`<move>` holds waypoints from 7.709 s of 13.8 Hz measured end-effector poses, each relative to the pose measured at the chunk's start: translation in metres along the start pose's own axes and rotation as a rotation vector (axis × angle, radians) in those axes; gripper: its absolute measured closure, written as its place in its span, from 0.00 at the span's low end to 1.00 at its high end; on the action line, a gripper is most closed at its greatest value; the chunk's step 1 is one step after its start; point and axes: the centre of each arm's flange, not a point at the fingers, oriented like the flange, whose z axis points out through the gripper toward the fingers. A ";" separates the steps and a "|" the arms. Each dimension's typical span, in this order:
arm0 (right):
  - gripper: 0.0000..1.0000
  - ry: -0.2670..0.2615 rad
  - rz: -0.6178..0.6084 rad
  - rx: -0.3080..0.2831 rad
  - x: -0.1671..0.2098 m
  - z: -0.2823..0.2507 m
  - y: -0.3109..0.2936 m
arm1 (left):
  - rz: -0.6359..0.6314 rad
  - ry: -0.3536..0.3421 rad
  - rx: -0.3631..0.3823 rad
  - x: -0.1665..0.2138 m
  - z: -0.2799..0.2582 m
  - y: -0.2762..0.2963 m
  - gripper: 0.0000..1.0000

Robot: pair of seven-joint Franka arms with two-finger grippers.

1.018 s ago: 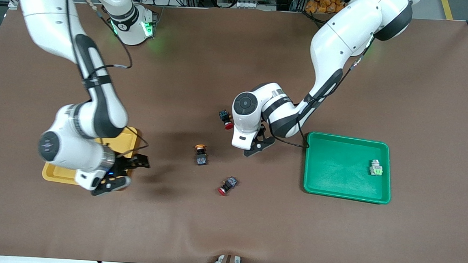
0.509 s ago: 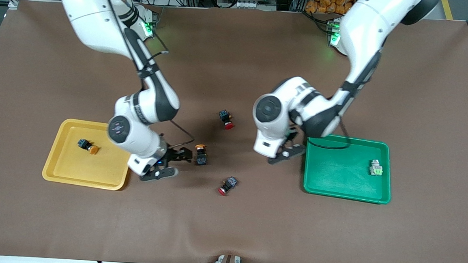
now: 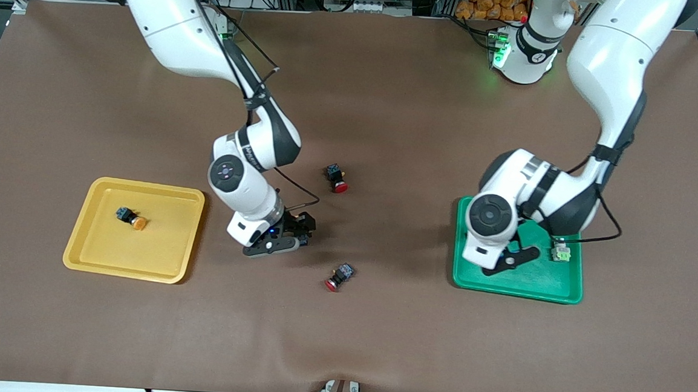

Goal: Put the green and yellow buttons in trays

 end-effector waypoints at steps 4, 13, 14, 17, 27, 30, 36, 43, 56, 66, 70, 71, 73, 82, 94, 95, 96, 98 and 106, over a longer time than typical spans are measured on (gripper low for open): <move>0.00 0.005 -0.002 -0.016 -0.011 0.026 -0.012 | 0.020 0.067 0.069 0.007 0.010 -0.007 0.53; 0.58 0.030 0.027 -0.026 -0.009 0.028 -0.008 | 0.104 0.134 0.113 -0.001 -0.066 -0.040 0.00; 0.58 0.053 0.036 -0.031 -0.001 0.019 0.000 | 0.137 0.139 0.098 -0.003 -0.083 -0.047 0.00; 0.58 0.139 0.074 -0.075 0.033 -0.040 0.045 | 0.166 0.079 -0.079 -0.006 -0.147 -0.071 0.00; 0.58 0.023 -0.361 -0.200 0.024 -0.123 0.291 | 0.166 0.082 -0.378 0.014 -0.247 -0.193 0.00; 0.58 -0.082 -0.553 -0.168 0.001 -0.115 0.340 | 0.160 0.112 -0.374 -0.007 -0.278 -0.218 0.00; 0.14 -0.150 -0.646 -0.089 -0.011 -0.084 0.329 | 0.210 0.111 -0.394 -0.025 -0.295 -0.261 0.00; 0.00 -0.118 -0.487 0.069 -0.003 -0.138 0.301 | 0.223 0.075 -0.395 -0.030 -0.279 -0.323 0.00; 0.00 -0.178 0.046 -0.041 -0.052 -0.389 0.278 | 0.252 0.058 -0.404 -0.043 -0.268 -0.346 0.00; 0.00 -0.227 0.303 -0.136 -0.078 -0.495 0.254 | 0.313 0.063 -0.401 -0.042 -0.264 -0.345 0.00; 0.00 -0.213 0.288 -0.171 -0.077 -0.504 0.255 | 0.312 0.063 -0.401 -0.042 -0.264 -0.345 0.00; 0.00 -0.213 0.288 -0.171 -0.077 -0.504 0.255 | 0.313 0.064 -0.401 -0.042 -0.264 -0.345 0.00; 0.00 -0.214 0.285 -0.171 -0.077 -0.504 0.255 | 0.313 0.065 -0.402 -0.042 -0.265 -0.345 0.00; 0.00 -0.225 0.284 -0.169 -0.078 -0.503 0.257 | 0.307 0.070 -0.404 -0.041 -0.267 -0.349 0.00; 0.00 -0.232 0.283 -0.168 -0.077 -0.500 0.258 | 0.292 0.071 -0.406 -0.038 -0.268 -0.357 0.00; 0.00 -0.232 0.283 -0.168 -0.077 -0.500 0.258 | 0.292 0.070 -0.406 -0.038 -0.268 -0.357 0.00; 0.00 -0.232 0.283 -0.168 -0.077 -0.499 0.258 | 0.292 0.070 -0.406 -0.038 -0.268 -0.357 0.00; 0.00 -0.233 0.283 -0.168 -0.077 -0.499 0.258 | 0.291 0.070 -0.406 -0.038 -0.268 -0.357 0.00; 0.00 -0.239 0.279 -0.167 -0.076 -0.496 0.257 | 0.286 0.066 -0.406 -0.037 -0.266 -0.360 0.00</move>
